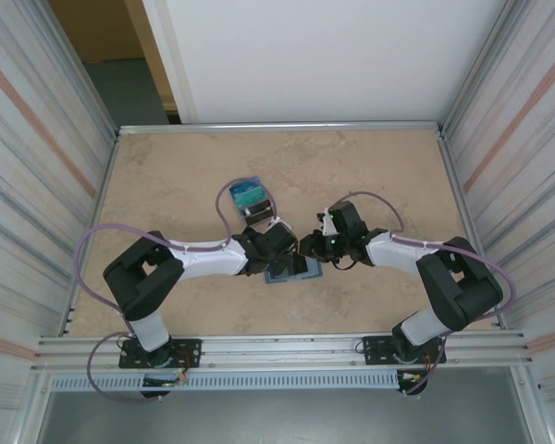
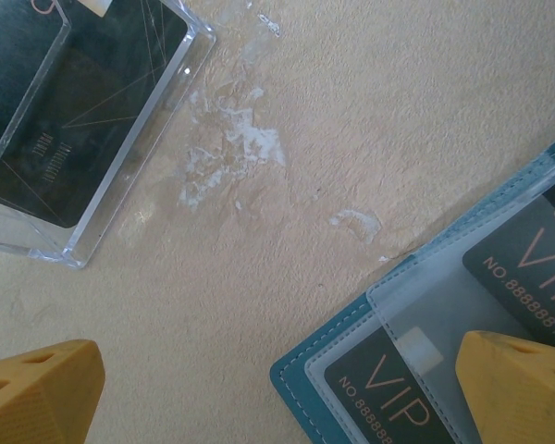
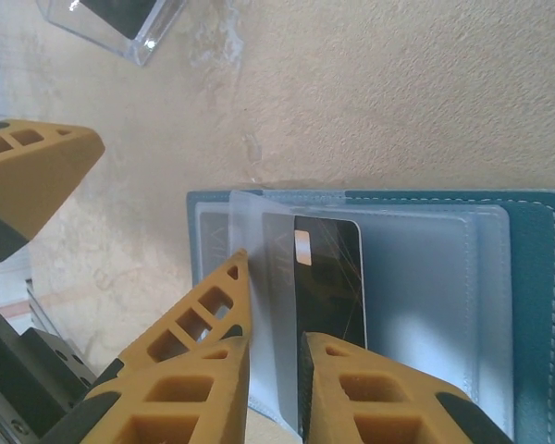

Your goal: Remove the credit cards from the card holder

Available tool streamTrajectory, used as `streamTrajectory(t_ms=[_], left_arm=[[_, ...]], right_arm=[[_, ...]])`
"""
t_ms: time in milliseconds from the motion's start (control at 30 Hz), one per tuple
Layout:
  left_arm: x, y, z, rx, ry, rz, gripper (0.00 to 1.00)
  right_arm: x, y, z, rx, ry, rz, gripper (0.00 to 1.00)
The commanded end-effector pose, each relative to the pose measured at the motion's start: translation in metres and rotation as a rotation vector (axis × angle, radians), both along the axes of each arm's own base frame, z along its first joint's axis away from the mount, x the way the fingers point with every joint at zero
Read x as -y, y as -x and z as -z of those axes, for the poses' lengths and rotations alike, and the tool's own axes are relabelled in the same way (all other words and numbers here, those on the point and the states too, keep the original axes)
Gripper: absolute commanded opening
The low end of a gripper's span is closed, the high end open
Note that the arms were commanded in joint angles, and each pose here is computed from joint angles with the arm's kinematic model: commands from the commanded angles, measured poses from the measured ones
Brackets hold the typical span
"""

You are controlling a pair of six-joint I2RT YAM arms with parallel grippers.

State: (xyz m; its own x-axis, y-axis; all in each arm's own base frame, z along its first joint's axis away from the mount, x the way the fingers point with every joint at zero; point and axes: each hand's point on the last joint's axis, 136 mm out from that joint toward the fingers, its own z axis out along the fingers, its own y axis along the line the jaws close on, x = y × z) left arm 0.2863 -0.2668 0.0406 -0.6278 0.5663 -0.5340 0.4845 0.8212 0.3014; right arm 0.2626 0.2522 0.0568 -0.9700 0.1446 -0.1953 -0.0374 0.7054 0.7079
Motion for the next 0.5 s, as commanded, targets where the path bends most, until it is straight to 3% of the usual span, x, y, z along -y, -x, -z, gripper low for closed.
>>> streamTrajectory(t_ms=[0, 300, 467], left_arm=[[-0.008, 0.010, 0.011, -0.039, -0.062, 0.001, 0.99], [-0.009, 0.011, 0.011, -0.040, -0.068, -0.002, 0.99], [-0.009, 0.012, 0.011, -0.040, -0.069, -0.003, 0.99]], right_arm=[[0.010, 0.001, 0.002, -0.006, 0.042, 0.034, 0.22], [0.025, 0.012, 0.006, -0.005, 0.117, 0.050, 0.31], [0.016, 0.020, 0.013, -0.010, 0.137, 0.019, 0.31]])
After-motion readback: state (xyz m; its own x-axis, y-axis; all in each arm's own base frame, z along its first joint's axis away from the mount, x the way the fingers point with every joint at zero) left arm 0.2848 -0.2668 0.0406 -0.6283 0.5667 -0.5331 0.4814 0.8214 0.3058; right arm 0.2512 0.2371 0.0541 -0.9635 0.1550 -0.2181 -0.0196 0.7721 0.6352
